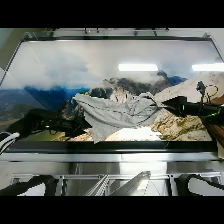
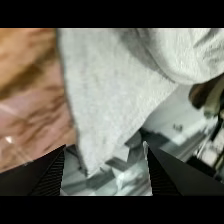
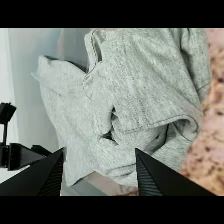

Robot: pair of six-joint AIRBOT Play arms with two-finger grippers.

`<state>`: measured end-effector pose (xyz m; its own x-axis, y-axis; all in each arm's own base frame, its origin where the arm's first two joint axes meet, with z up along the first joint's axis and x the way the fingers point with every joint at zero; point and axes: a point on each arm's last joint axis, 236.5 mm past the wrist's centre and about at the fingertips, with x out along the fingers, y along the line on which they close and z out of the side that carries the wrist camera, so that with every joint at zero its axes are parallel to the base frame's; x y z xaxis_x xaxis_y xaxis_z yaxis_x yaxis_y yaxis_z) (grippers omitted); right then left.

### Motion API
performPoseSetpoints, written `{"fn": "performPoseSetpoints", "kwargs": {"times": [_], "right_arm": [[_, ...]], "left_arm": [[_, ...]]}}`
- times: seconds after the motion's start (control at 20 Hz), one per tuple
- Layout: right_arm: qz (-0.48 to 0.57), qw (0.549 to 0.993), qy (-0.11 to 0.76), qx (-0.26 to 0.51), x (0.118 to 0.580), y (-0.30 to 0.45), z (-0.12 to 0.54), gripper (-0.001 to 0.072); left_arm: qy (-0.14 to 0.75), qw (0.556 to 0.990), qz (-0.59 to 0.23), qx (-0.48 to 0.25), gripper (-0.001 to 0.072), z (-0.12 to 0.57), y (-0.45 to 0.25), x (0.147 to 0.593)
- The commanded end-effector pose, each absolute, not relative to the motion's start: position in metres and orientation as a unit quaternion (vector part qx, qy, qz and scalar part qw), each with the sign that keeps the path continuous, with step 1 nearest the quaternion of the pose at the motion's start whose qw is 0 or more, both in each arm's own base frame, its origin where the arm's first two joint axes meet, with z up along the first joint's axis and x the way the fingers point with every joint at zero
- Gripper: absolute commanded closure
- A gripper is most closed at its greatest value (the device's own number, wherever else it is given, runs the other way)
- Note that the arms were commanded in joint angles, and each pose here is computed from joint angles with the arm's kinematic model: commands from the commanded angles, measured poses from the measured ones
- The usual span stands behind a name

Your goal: Fold the shirts.

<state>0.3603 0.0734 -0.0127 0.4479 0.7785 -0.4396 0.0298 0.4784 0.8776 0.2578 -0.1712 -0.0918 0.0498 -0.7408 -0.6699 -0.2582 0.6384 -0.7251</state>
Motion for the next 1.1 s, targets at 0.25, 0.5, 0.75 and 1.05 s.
{"fn": "performPoseSetpoints", "kwargs": {"times": [0.25,0.5,0.75,1.05], "right_arm": [[0.266,0.733,0.426,0.46,0.372,0.074,0.003,0.0225],[0.269,0.734,0.411,0.468,0.377,0.074,0.009,0.0225],[0.3,0.726,0.412,0.461,0.367,0.083,0.02,0.0225],[0.326,0.738,0.421,0.415,0.349,0.089,0.032,0.0224]], "left_arm": [[0.583,0.706,-0.113,-0.386,0.017,-0.103,-0.14,0.255],[0.614,0.679,-0.149,-0.374,0.026,-0.114,-0.174,0.242],[0.614,0.666,-0.233,-0.353,0.06,-0.08,-0.199,0.23],[0.568,0.69,-0.267,-0.361,0.0595,-0.048,-0.197,0.171]]}}
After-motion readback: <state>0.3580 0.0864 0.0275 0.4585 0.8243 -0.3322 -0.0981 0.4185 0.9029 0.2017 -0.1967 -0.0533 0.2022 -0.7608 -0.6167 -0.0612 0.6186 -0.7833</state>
